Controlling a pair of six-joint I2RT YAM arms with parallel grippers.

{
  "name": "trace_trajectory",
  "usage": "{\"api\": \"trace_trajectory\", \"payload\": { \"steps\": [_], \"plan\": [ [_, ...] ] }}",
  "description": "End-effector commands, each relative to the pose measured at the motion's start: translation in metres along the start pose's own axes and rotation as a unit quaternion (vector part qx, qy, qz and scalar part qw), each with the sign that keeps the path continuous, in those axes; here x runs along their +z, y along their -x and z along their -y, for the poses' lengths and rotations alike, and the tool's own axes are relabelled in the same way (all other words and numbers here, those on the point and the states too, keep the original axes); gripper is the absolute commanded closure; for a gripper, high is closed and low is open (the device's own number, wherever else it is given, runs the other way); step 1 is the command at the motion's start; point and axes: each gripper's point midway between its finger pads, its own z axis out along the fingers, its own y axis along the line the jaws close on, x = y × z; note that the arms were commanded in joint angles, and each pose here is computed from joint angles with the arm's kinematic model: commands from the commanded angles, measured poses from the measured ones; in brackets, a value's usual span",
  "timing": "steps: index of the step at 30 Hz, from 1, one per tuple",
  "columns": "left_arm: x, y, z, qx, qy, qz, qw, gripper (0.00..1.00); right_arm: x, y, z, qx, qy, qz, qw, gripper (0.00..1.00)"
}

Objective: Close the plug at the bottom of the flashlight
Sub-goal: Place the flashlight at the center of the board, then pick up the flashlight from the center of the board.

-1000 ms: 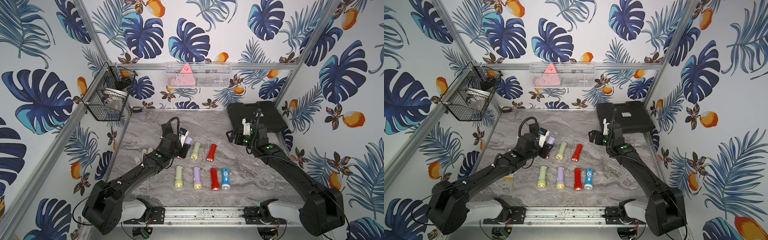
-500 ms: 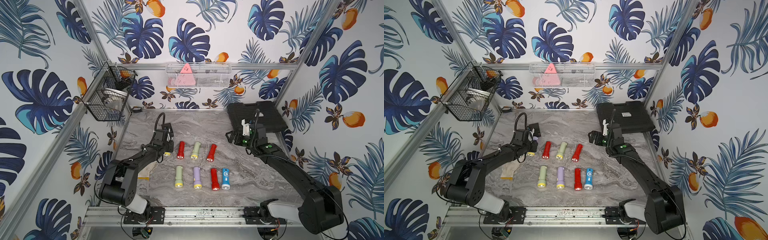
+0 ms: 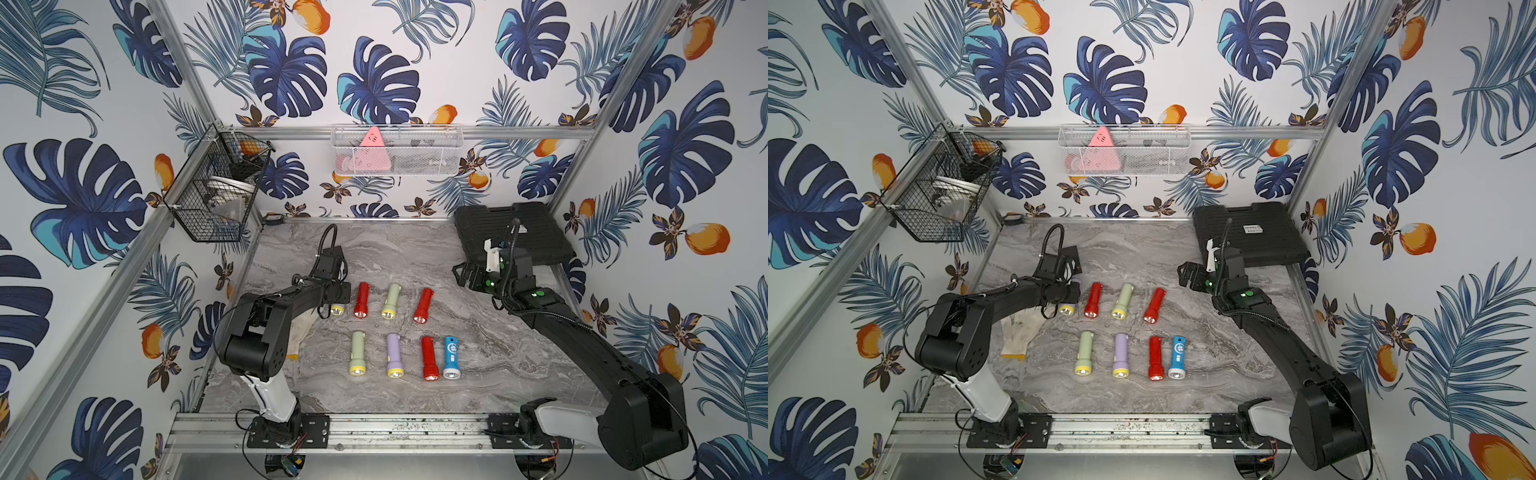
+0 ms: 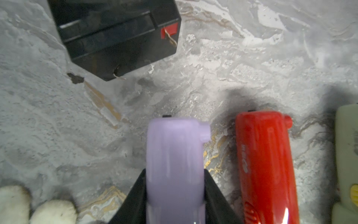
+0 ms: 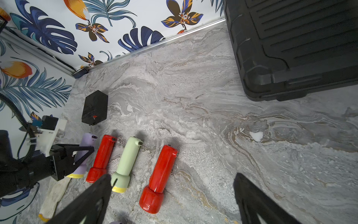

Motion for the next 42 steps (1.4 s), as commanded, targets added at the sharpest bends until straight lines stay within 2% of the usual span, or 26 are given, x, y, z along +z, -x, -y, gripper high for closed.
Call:
{"api": "trace_trajectory", "payload": {
  "steps": [1,9,10,12,16,17,18,22,24,30,33,37,42],
  "plan": [
    [0.001,-0.013,-0.003,-0.009,0.007,-0.037,0.999,1.00,-0.002,0.003,0.000,0.002,-0.002,0.009,1.000,0.00],
    [0.007,-0.020,-0.008,-0.012,0.020,-0.055,0.998,0.94,-0.004,0.005,0.000,0.002,-0.003,0.013,1.000,0.00],
    [0.007,-0.020,-0.008,-0.013,0.019,-0.055,0.998,0.90,-0.005,0.005,0.001,0.002,-0.003,0.015,1.000,0.00],
    [0.007,-0.020,-0.007,-0.016,0.017,-0.057,0.998,0.72,-0.007,0.006,0.000,0.001,-0.002,0.018,1.000,0.00],
    [0.004,-0.020,-0.008,-0.018,0.019,-0.057,0.998,0.68,-0.012,0.008,-0.005,-0.004,0.010,0.024,1.000,0.00],
    [0.003,-0.020,-0.008,-0.018,0.020,-0.056,0.998,0.52,-0.013,0.008,-0.005,-0.005,0.012,0.027,1.000,0.00],
    [0.002,-0.019,-0.009,-0.017,0.021,-0.055,0.998,0.47,-0.014,0.009,-0.005,-0.005,0.013,0.030,0.999,0.00],
    [-0.007,-0.010,-0.009,-0.013,0.022,-0.046,0.999,0.44,-0.019,0.011,-0.007,-0.008,0.016,0.037,0.999,0.00],
    [-0.014,-0.002,-0.008,-0.014,0.021,-0.035,0.999,0.25,-0.021,0.012,-0.009,-0.007,0.019,0.040,0.999,0.00],
    [-0.053,0.024,-0.002,-0.017,0.010,-0.001,1.000,0.25,-0.023,0.012,-0.011,-0.005,0.026,0.038,0.999,0.00],
    [-0.078,0.027,0.003,-0.018,-0.003,0.008,1.000,0.25,-0.023,0.012,-0.011,-0.004,0.026,0.038,0.999,0.00],
    [-0.108,0.014,0.007,-0.028,-0.021,0.003,0.999,0.25,-0.021,0.010,-0.008,0.001,0.020,0.036,0.999,0.00],
    [-0.133,-0.020,0.018,-0.040,-0.047,-0.019,0.998,0.24,-0.019,0.010,-0.007,0.005,0.016,0.034,0.999,0.00]
  ]
}}
